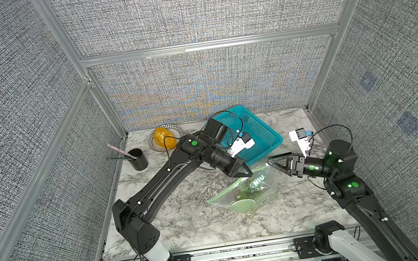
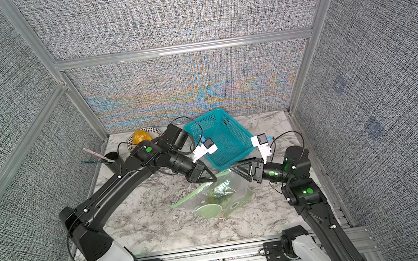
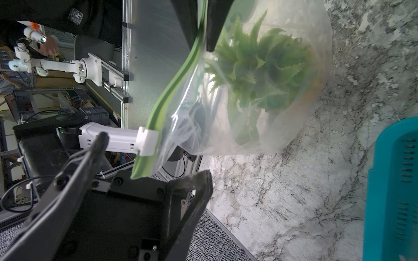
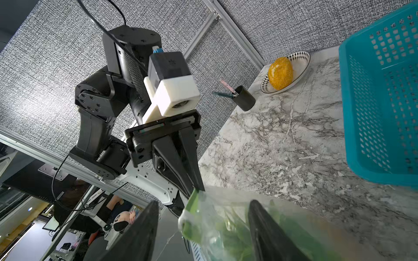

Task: Open the zip-top bag and take out the pineapple
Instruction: Adjust the zipper food storage bag at the center of the board.

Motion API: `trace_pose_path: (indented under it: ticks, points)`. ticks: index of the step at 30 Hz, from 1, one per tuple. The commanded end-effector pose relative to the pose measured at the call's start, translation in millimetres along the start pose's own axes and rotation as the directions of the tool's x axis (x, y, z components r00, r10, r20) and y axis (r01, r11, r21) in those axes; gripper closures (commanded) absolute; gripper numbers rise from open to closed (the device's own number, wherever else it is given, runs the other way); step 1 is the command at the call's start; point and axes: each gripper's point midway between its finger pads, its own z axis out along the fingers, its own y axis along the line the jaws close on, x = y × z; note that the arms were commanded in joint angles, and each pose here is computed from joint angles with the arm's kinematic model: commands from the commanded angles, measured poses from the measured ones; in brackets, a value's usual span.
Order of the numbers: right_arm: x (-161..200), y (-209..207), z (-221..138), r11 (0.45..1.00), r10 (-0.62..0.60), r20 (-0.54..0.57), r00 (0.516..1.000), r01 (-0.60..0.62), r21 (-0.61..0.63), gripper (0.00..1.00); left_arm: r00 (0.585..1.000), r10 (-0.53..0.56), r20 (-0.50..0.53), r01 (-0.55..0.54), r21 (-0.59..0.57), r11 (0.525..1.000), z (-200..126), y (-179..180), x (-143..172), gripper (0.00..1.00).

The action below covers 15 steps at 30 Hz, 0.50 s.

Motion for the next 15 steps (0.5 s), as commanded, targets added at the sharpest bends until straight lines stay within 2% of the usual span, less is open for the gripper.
trace_pose_path:
  ticks: [1, 5, 10, 15]
  points:
    - [6, -5, 0, 1.000, -0.007, -0.014, 1.000, 0.007, 0.007, 0.35, 1.000, 0.019, 0.021, -0.019, 0.030, 0.999, -1, -6, -7, 0.88]
    - [10, -10, 1, 1.000, -0.006, -0.021, 1.000, 0.006, 0.019, 0.39, 1.000, 0.016, 0.022, -0.017, 0.027, 0.999, -4, -7, -3, 0.88]
    - [8, -13, 2, 1.000, -0.004, -0.014, 1.000, 0.004, 0.022, 0.61, 1.000, -0.002, 0.025, 0.002, -0.003, 1.000, -11, 2, 4, 0.88]
    - [4, -13, 4, 1.000, -0.006, -0.016, 1.000, 0.007, 0.016, 0.70, 1.000, -0.010, 0.016, 0.010, -0.015, 1.000, -12, 4, 10, 0.88]
